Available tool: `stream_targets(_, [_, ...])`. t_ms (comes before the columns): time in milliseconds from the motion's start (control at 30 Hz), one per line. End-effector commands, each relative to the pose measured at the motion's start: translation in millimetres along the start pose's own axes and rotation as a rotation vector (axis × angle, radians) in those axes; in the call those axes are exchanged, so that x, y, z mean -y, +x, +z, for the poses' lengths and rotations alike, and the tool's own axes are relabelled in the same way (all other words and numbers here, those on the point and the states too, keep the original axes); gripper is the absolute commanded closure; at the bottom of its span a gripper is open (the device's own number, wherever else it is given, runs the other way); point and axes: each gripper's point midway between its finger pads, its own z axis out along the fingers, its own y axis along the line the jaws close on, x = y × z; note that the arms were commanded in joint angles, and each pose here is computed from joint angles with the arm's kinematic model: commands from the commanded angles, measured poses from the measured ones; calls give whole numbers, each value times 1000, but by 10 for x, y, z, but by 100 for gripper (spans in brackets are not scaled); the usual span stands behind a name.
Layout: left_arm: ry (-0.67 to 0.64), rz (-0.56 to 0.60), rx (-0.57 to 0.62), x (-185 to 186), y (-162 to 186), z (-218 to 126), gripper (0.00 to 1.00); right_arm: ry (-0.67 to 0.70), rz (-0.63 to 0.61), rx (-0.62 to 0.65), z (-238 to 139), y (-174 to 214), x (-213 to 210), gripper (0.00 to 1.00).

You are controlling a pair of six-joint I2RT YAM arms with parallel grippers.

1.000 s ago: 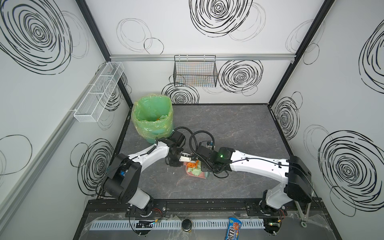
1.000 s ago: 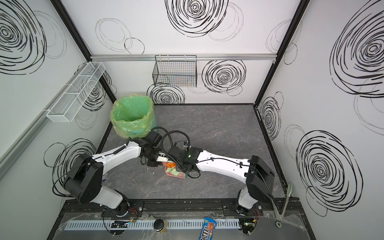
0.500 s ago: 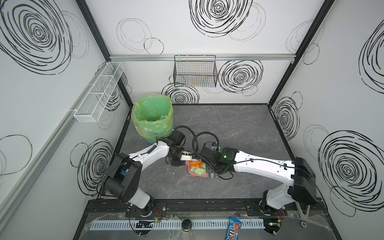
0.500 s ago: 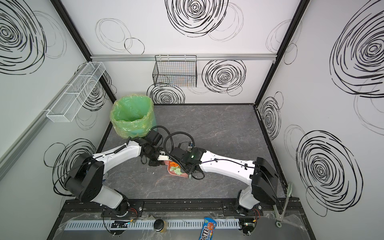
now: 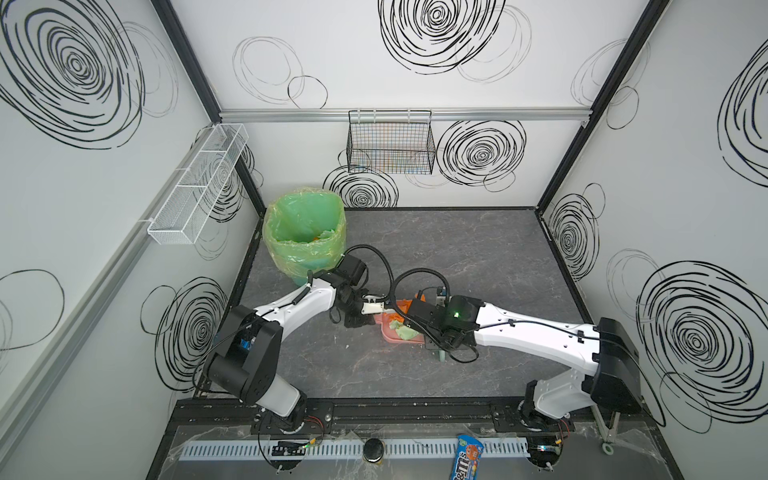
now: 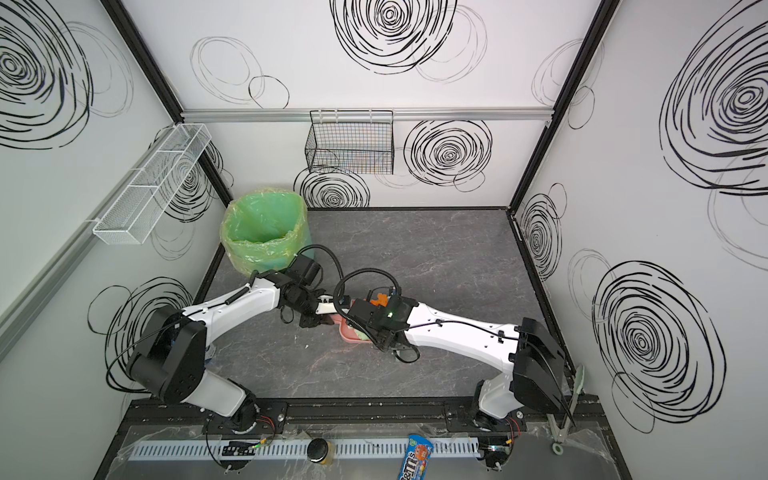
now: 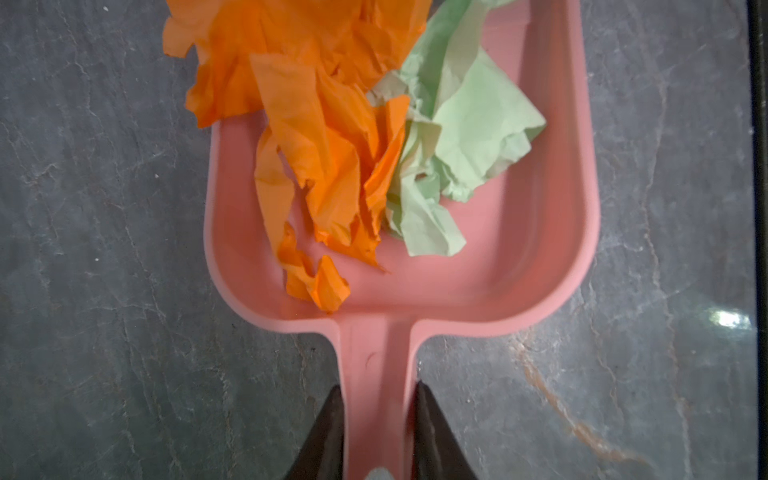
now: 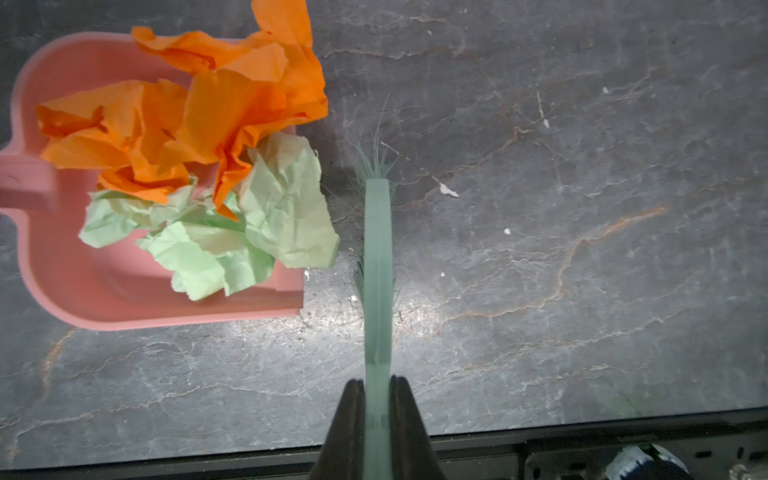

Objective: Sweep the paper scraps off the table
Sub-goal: 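Sweep the orange and green scraps into the dustpan with the right brush, then lift the loaded dustpan over the wastebasket with the left gripper while the right withdraws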

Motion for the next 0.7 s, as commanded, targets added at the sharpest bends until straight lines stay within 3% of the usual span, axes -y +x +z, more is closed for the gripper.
stream_targets(0, [-31,-1,85,-97,-190,-195,100,78,18,10,-67,4,310,100])
stream_targets(400, [-88,-12,167,-174,-333,-661,100,40,126,66,-243,-221,747,100])
stream_targets(533, [-128,4,178,-217,-385,-900,100,-95,137,122,-313,-399,682,100])
stream_targets(667, [-173,12,188,-307,-438,-1197,100,-293,159,280,-538,-793,551,100])
